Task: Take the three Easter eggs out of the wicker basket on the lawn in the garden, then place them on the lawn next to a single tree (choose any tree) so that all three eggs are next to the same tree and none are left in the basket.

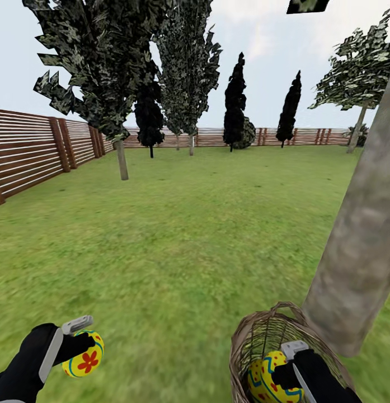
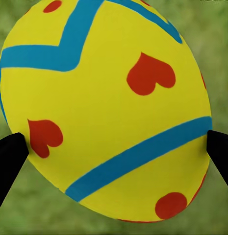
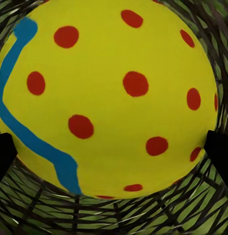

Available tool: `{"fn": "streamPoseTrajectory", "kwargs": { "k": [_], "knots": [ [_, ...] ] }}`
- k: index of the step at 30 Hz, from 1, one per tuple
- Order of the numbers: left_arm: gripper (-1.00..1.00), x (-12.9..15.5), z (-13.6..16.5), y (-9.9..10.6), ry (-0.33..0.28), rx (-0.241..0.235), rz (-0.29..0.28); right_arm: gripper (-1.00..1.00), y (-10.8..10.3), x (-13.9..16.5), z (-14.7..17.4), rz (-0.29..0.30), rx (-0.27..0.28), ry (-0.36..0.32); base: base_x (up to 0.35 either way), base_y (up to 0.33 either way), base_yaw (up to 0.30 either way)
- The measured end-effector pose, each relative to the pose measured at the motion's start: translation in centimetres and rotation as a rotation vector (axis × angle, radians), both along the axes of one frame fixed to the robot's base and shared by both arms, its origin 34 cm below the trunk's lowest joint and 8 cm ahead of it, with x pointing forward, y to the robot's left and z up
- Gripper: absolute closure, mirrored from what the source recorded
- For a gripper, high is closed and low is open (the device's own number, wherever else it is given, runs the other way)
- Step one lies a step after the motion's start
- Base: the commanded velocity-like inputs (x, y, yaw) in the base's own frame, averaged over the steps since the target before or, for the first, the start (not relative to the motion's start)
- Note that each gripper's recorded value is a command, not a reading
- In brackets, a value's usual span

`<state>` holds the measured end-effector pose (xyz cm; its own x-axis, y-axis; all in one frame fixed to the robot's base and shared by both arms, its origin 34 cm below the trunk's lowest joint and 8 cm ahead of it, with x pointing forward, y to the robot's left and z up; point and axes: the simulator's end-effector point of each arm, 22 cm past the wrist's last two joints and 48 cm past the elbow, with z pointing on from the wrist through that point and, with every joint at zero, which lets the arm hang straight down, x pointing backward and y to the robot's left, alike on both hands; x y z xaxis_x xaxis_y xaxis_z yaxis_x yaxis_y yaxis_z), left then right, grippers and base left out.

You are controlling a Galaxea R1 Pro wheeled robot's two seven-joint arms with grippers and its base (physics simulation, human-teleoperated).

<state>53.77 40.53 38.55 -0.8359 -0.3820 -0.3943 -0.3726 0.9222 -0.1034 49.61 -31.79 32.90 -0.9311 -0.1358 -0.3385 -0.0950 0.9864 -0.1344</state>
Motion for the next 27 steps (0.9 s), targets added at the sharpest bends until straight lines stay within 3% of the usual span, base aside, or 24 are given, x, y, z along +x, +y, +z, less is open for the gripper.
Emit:
{"fn": "streamPoseTrajectory", "kwargs": {
  "k": [5, 14, 20, 27],
  "knots": [
    [1.00, -0.2, 0.4, 0.1, 0.006, -0.014, 0.010, 1.00, -0.1, -0.3, 0.3, -0.001, -0.005, 0.012, 0.000, 0.013, 0.000],
    [1.00, -0.8, 0.8, -0.4, 0.048, -0.034, 0.012, 1.00, -0.1, 0.1, 2.3, -0.005, 0.001, 0.015, 0.028, 0.246, -0.085],
    [1.00, -0.8, 1.6, -0.8, 0.063, -0.037, 0.012, 1.00, -0.6, 0.5, 3.7, -0.007, -0.003, 0.015, 0.012, 0.008, -0.280],
    [1.00, -1.1, 2.3, -1.1, 0.087, -0.044, 0.012, 1.00, -0.4, 0.9, 5.2, -0.005, -0.006, 0.016, 0.000, 0.000, -0.030]
  ]
}}
